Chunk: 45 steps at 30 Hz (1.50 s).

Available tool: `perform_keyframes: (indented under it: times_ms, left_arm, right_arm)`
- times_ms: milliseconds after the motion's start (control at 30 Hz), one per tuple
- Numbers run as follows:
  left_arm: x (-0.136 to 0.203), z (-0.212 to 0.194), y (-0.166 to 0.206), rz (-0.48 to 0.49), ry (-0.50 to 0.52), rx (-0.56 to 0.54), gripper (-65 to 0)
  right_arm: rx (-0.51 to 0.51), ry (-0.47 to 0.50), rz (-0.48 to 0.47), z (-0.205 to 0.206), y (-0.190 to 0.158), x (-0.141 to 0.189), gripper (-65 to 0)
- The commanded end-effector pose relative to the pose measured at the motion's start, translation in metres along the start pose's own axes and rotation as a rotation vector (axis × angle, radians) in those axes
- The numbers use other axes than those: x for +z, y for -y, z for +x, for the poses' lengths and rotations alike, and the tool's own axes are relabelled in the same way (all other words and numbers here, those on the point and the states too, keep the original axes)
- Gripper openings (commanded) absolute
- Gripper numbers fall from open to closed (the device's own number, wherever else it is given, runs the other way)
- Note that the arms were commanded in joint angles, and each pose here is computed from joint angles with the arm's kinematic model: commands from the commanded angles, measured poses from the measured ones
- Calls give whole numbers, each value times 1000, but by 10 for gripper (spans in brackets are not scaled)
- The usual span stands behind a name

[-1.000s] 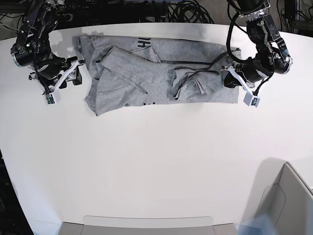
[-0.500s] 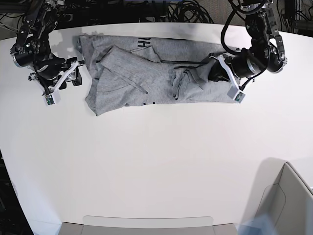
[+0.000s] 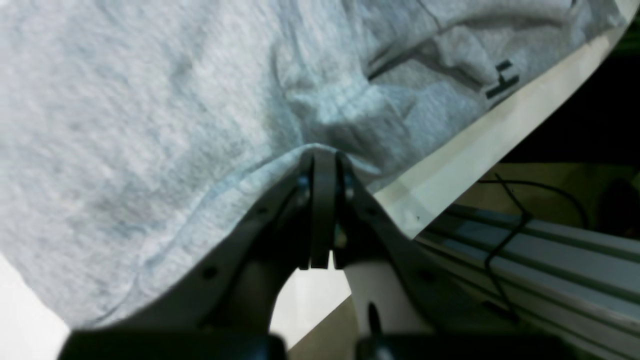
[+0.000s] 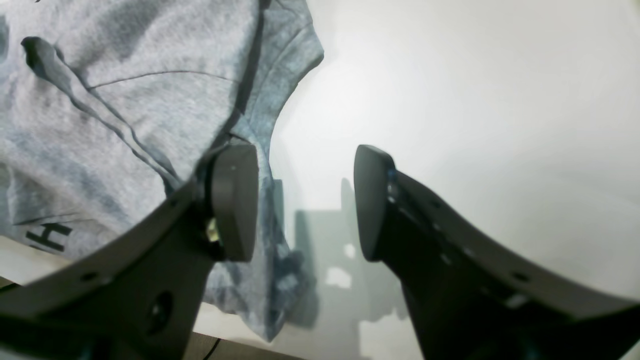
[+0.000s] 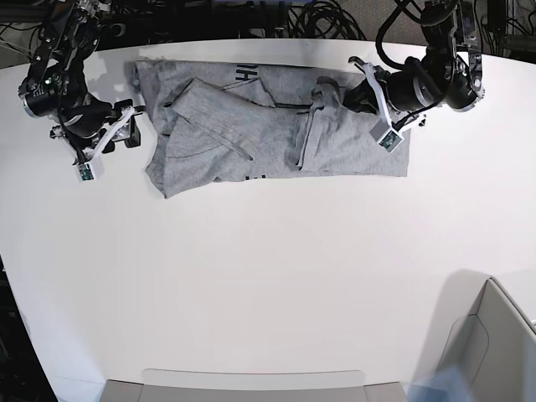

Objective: Fold the T-shirt properly
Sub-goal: 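Press the folded end flat with the left gripper and release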

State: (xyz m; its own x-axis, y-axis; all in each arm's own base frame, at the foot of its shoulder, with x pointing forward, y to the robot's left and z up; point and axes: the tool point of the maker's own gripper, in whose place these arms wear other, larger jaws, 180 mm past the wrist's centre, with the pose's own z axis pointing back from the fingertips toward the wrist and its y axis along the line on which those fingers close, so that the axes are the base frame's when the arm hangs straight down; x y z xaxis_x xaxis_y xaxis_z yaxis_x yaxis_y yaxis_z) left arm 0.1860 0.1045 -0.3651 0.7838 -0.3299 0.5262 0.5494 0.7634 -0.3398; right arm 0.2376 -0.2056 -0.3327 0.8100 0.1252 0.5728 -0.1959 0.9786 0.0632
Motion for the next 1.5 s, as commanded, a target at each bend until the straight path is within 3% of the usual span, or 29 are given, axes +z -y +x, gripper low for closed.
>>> perform_keyframes:
  times_ms: [0,167,500,667,800,933,1033,1200,1400,1467]
  left_arm:
    - [4,12,1,0,41,-18,-650]
    - [-6,26,-3,-16,77,-9,-650]
    - [-35,-14,57,-189,-52,-37,-650]
    - [-30,-8,53,-172,-27,-41,-650]
    - [-1,17,26,-52,74,-50,-650]
    - [7,19,1,14,93,-9,-650]
    - [-10,9,4,-34,48,17,-650]
    - [-39,-8,42,-168,-45,-18,-650]
    - [-23,8,30,-112,12,-35,-650]
    - [-17,10,21,-83,27,-22,-650]
  right_arm:
    - [18,44,-6,13,2,4,-345]
    - [20,49,-7,15,2,5,-345]
    - [18,51,-9,16,3,5,-345]
    - [20,62,-11,20,4,6,-345]
    - [25,69,-16,23,5,7,-345]
    - [26,107,-11,30,4,8,-345]
    - [25,142,-10,36,4,9,-345]
    - [23,145,-10,37,4,8,-345]
    - [32,138,-6,35,4,8,-341]
    - [102,133,10,33,1,8,-326]
